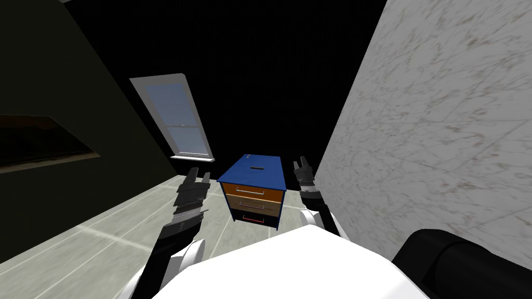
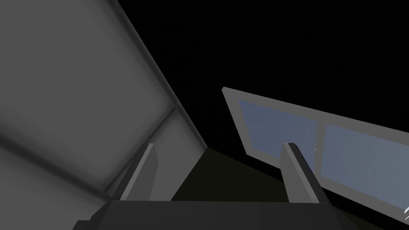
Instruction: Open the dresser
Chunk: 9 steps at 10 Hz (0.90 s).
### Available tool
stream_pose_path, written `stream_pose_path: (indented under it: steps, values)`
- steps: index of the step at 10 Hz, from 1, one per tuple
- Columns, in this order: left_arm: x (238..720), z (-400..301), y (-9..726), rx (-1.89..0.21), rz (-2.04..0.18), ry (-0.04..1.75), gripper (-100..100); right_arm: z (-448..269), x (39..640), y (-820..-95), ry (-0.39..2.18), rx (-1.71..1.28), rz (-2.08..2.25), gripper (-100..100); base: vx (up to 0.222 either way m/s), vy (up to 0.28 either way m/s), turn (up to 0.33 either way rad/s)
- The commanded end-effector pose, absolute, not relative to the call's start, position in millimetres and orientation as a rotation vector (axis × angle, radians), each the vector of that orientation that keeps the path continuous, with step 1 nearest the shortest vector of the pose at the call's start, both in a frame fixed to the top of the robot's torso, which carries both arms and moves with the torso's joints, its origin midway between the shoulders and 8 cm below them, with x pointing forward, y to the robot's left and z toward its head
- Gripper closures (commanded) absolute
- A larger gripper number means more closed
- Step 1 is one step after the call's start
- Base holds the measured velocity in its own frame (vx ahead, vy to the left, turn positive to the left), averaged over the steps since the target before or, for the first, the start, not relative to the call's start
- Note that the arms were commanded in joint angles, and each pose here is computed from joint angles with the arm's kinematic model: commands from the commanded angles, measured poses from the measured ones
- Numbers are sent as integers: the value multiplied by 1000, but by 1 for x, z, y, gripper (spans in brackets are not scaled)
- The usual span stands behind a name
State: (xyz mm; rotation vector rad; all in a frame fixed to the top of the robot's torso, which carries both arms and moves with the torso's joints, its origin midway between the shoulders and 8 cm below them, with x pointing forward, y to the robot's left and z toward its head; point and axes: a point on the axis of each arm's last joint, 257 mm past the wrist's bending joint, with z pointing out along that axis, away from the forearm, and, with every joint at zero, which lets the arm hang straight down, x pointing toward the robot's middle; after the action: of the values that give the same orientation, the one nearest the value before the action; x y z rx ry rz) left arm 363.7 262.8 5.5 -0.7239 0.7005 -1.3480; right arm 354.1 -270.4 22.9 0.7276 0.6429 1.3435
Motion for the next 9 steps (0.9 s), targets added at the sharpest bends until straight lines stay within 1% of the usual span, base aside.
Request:
stream_pose_path:
  steps: [1,9]
  values:
    - [364,5,263,-724,-1348,701,0,23,354,-270,643,728,1344,0,0,0,0]
    - [364,6,263,-724,-1348,700,0,23,354,-270,643,727,1344,0,0,0,0]
